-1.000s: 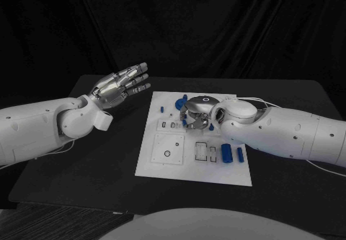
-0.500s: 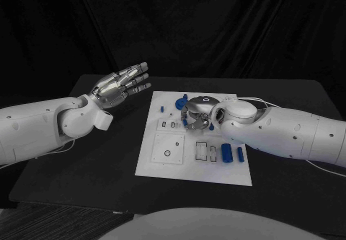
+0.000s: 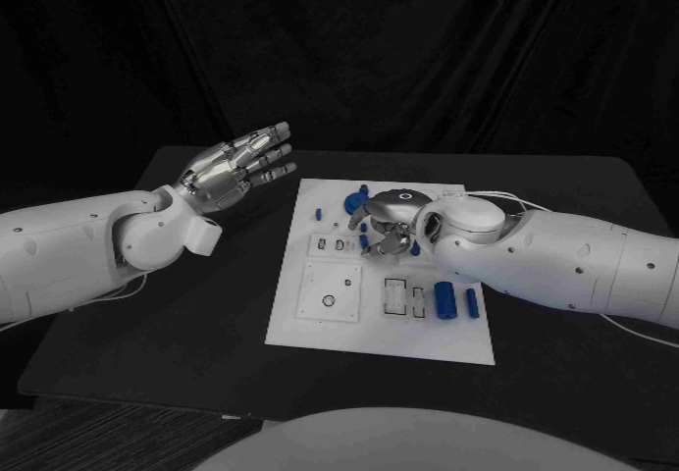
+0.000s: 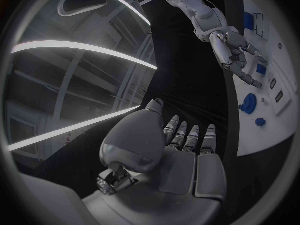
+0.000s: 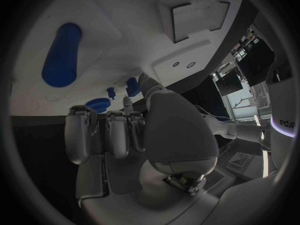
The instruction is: Assemble the parts on the task board
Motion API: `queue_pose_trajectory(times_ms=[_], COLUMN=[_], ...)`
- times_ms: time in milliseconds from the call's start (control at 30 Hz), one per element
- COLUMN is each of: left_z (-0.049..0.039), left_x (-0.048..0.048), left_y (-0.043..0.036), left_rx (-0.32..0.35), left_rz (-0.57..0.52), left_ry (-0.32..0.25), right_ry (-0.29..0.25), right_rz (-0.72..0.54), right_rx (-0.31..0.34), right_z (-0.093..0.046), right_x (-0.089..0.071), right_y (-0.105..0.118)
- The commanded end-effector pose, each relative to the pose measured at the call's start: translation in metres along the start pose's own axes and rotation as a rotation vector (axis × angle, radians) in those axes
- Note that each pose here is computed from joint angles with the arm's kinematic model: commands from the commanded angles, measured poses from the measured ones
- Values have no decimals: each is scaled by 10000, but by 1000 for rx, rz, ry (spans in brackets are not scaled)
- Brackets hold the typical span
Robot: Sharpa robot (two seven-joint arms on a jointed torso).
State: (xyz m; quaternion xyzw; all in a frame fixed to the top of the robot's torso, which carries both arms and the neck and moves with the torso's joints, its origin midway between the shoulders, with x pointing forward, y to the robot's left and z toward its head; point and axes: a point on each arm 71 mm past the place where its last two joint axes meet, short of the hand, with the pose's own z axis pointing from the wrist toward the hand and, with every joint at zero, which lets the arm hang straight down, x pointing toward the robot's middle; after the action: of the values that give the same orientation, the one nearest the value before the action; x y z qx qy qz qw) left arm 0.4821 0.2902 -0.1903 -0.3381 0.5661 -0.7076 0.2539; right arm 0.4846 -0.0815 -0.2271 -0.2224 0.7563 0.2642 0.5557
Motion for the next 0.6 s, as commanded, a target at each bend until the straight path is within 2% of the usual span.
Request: queue_pose_trajectory(times_ms=[33,200,267,433,500,600], left_z=[1,-2,-3,-8,-9,-9], left_x=[9,3,0,-6,-9,-13], left_y=[-4,-4,-4,-4,-4,-3], left_rx=[12,12,11,10,9,8], left_rz=[-7,-6,-5,-4,-2,4], left_ry=[12,9,8,5,2,-4], right_ry=[-35,-84,-121,-237,-304,-374], right_rz=[0,7,11,15,23,38], right_rx=[-8,-23,-35,-76,-101,-122], right_z=[-11,-48,-78,-174,-240,-339], right_x=[-13,-49,-90,-292,-431,-610], right_y=[-5,-14,-15,-8,-9,-31])
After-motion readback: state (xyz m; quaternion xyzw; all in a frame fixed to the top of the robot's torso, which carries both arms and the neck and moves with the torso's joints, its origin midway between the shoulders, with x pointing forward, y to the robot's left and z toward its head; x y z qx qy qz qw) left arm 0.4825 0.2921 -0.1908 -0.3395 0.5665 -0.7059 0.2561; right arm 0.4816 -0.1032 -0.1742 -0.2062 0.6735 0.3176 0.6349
